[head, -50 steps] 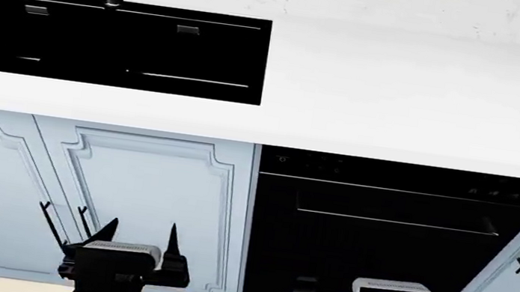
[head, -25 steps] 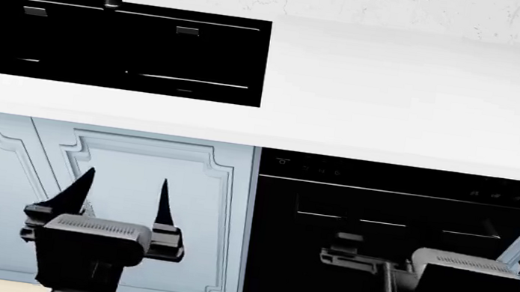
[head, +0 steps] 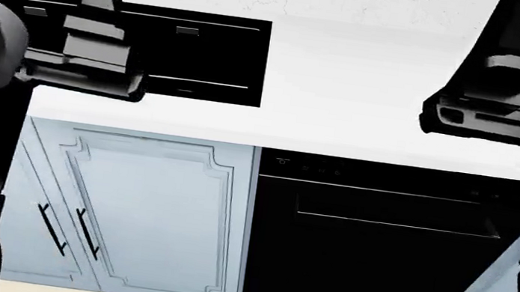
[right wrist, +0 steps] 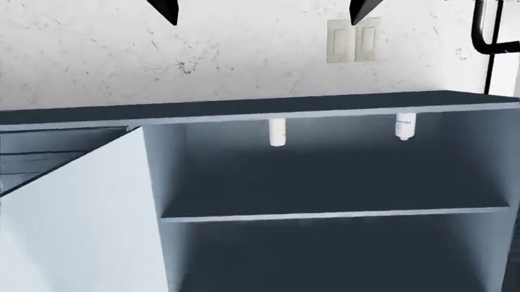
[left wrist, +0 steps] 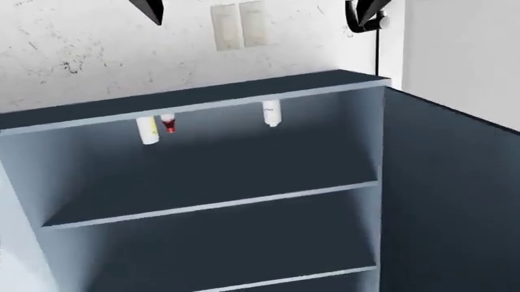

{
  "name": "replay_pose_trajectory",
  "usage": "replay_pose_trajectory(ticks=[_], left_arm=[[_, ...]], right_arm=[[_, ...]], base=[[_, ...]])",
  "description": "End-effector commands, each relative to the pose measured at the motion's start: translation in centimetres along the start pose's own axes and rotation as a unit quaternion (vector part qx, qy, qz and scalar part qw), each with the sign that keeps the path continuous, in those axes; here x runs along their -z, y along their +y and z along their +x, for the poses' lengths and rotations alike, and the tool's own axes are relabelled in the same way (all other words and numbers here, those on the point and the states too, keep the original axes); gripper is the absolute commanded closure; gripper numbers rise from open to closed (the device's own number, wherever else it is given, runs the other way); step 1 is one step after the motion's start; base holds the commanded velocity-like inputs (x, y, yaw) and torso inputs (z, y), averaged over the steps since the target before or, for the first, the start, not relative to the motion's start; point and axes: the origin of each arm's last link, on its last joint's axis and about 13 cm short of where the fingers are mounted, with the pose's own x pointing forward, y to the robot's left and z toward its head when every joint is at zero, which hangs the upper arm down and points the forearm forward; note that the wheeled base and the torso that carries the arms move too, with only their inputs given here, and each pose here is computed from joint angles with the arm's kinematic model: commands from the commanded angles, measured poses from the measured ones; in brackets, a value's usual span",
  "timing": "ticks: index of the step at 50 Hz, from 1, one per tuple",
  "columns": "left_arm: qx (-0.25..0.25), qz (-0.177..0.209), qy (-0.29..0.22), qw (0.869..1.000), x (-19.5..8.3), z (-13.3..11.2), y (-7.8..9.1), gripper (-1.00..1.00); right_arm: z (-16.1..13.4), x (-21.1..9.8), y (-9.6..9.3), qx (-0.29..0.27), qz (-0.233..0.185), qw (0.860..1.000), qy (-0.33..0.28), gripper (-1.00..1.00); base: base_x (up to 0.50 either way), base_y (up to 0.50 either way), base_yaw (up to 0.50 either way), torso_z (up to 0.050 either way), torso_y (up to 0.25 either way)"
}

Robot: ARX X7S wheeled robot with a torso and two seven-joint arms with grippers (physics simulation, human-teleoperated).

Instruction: Pick and place the shaker into the drawer. Then close the cabinet.

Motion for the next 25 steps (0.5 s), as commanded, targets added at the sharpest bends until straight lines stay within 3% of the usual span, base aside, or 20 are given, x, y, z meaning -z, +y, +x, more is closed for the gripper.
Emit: replay_pose_trajectory(ticks=[1,13,25], left_arm=[[-0.008,0.047,-0.048,0.998,-4.5,2.7,1.0,-1.00],[-0.010,0.045,-0.089,0.995,-10.8,10.1,2.4,-1.00],[-0.008,0.054,-0.106,0.993,-16.0,15.1,3.6,-1.00]], right_arm=[[1.6,-4.5,0.0,-0.001,-0.059,0.997,-0.052,-1.00],[7.4,-13.2,0.7,0.007,-0.110,0.986,-0.128,-1.00],[12.2,-20.0,1.1,0.027,-0.150,0.972,-0.178,-1.00]], base=[[0.00,0.00,0.00,0.000,0.000],[0.00,0.00,0.00,0.000,0.000],[0.00,0.00,0.00,0.000,0.000]])
